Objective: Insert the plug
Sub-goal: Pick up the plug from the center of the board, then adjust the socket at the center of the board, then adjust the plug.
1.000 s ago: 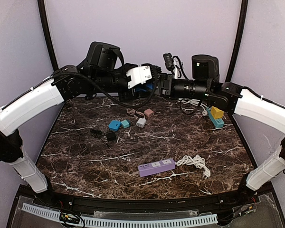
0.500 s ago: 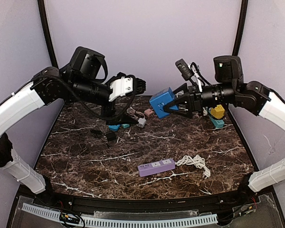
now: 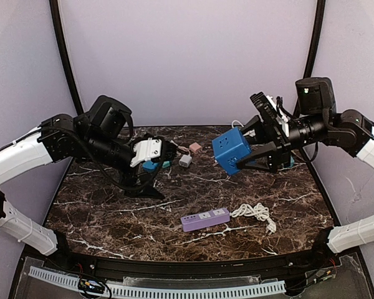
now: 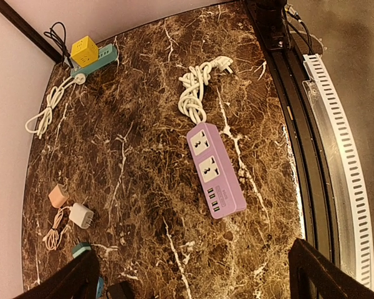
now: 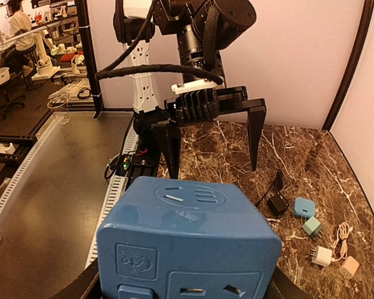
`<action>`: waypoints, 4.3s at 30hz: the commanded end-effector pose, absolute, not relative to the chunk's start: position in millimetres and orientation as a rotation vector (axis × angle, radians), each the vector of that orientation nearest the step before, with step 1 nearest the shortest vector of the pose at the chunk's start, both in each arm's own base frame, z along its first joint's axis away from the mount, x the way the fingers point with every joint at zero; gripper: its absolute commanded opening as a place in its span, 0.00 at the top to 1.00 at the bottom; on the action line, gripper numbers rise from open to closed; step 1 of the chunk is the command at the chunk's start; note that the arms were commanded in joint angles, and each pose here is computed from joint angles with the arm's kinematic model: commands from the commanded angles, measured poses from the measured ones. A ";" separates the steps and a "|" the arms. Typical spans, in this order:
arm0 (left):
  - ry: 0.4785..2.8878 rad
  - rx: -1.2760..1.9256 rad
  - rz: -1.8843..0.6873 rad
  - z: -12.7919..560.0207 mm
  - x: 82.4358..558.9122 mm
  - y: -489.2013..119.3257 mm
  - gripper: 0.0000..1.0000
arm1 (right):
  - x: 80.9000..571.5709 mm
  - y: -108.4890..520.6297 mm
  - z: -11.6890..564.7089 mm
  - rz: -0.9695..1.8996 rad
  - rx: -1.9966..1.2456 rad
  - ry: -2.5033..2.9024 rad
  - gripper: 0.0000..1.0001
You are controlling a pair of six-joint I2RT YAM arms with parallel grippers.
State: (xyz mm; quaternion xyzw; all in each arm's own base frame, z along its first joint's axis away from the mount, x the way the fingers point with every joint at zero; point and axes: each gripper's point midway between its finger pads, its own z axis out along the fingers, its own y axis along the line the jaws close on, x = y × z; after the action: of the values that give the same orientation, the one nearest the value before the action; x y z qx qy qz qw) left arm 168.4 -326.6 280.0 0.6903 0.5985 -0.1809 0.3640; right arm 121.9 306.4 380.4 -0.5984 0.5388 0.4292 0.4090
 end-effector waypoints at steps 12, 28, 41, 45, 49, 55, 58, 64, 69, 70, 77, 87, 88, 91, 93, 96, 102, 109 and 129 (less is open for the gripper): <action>1.809 1.592 -0.466 177.2 185.6 -323.8 0.20 | 182.7 302.6 318.9 0.757 -1.437 1.723 1.00; 2.109 1.436 -0.899 71.0 175.7 -383.3 0.13 | 185.7 288.9 272.3 0.669 -1.453 1.844 1.00; 2.073 1.516 -0.877 30.4 173.1 -377.6 0.42 | 190.6 296.0 255.8 0.670 -1.496 1.879 1.00; 1.961 1.581 -0.776 25.6 174.6 -368.6 0.67 | 192.8 295.3 251.6 0.649 -1.510 1.888 1.00; 1.759 1.685 -0.618 28.9 178.2 -362.1 0.94 | 190.2 295.0 234.9 0.643 -1.576 1.917 1.00; 1.537 1.800 -0.439 29.2 179.3 -348.2 0.99 | 182.8 298.6 200.4 0.671 -1.693 2.021 1.00; 1.511 1.860 -0.398 20.6 175.1 -339.0 0.99 | 170.3 305.4 181.5 0.673 -1.795 2.011 1.00; 1.522 1.880 -0.358 13.4 174.8 -330.5 0.99 | 174.2 329.3 160.1 0.651 -1.763 2.137 1.00; 1.760 1.731 -0.395 10.7 178.4 -322.6 0.96 | 196.6 327.8 163.5 0.631 -1.295 2.453 1.00; 1.811 1.694 -0.424 9.7 175.8 -321.1 0.92 | 200.1 328.2 166.0 0.662 -1.180 2.500 1.00; 1.765 1.635 -0.446 23.8 178.9 -327.3 0.28 | 208.3 333.2 175.2 0.849 -0.621 2.657 1.00; 1.493 1.495 -0.448 135.4 207.5 -369.3 0.07 | 197.4 361.0 207.1 1.119 -0.444 2.570 1.00; 1.482 1.471 -0.508 144.8 204.4 -375.1 0.06 | 196.2 363.8 209.0 1.125 -0.444 2.566 1.00; 1.442 1.408 -0.660 172.1 196.0 -389.3 0.06 | 194.9 370.8 214.5 1.154 -0.433 2.544 1.00; 1.433 1.375 -0.755 181.9 189.3 -395.1 0.06 | 194.5 375.1 218.8 1.181 -0.426 2.525 1.00; 1.391 1.355 -0.822 191.7 181.4 -399.3 0.08 | 194.4 378.8 223.7 1.200 -0.425 2.510 1.00; 1.380 1.269 -0.773 208.4 196.6 -402.1 0.29 | 193.0 383.7 225.7 1.213 -0.438 2.507 1.00; 1.433 1.245 -0.778 205.3 201.1 -403.6 0.76 | 192.2 388.0 231.7 1.243 -0.458 2.477 1.00; 1.329 1.505 -1.286 214.4 116.8 -404.7 1.00 | 121.9 340.4 261.0 1.064 -1.429 1.681 0.01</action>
State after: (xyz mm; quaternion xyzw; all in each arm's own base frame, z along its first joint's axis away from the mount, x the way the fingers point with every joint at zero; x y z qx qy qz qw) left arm 145.7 -405.0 192.1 0.5677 0.5639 -0.4396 0.4080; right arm 130.2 331.9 263.2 -0.4627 0.7122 0.4238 0.3148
